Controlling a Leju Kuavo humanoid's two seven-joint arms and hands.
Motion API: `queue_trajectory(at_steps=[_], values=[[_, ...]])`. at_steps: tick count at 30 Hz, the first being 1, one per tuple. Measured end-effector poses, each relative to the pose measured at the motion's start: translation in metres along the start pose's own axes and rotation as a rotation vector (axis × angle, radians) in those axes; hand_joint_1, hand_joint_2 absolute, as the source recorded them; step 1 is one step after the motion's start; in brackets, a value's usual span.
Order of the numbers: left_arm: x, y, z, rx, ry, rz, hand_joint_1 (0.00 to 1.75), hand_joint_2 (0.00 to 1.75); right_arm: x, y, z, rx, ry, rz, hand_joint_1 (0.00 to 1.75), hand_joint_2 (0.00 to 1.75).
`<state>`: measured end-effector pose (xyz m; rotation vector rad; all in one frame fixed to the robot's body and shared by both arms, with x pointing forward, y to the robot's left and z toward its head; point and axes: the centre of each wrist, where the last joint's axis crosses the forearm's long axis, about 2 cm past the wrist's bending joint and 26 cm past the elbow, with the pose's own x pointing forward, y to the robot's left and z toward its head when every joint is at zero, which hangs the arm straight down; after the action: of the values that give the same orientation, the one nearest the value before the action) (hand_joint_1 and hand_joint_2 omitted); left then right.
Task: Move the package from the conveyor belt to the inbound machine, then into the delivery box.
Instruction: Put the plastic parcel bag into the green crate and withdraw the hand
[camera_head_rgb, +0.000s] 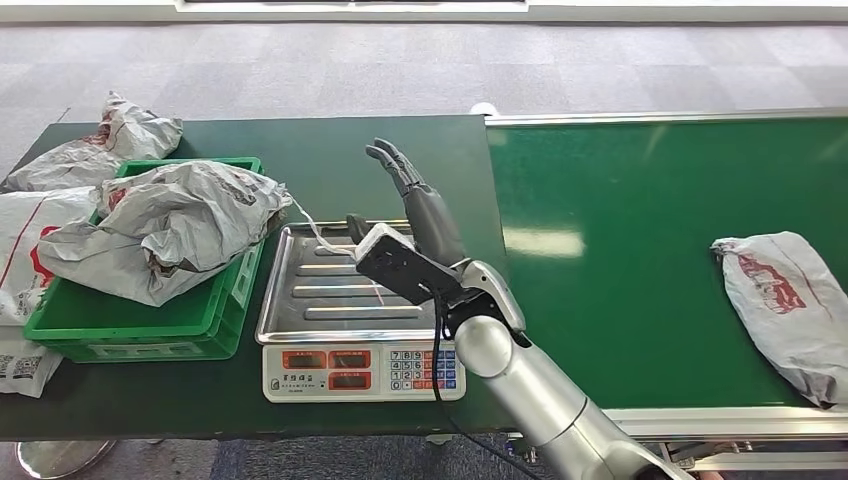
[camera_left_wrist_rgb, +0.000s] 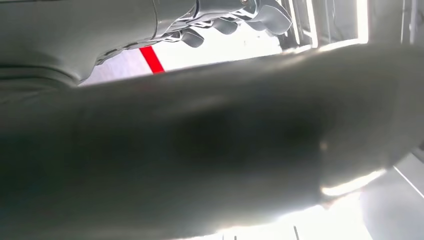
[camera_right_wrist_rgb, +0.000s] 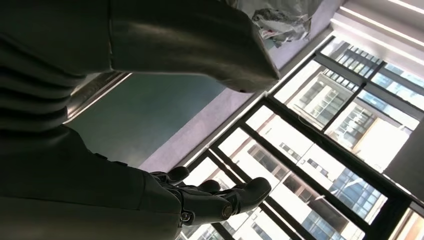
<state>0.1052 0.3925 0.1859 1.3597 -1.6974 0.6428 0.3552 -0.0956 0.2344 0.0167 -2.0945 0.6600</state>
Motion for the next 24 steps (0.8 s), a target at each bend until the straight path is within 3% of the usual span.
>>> queue_trajectory(at_steps=[9,24], values=[[0.002,0.002,0.004,-0.02,0.035,-0.005,0.0,0.0,0.007,0.003,-0.023,0.035,0.013,0.047,0.0,1.75],[0.001,0.006,0.007,0.091,0.048,-0.03,0.0,0.0,0.008,0.01,-0.05,0.101,-0.003,0.031,0.0,1.75]])
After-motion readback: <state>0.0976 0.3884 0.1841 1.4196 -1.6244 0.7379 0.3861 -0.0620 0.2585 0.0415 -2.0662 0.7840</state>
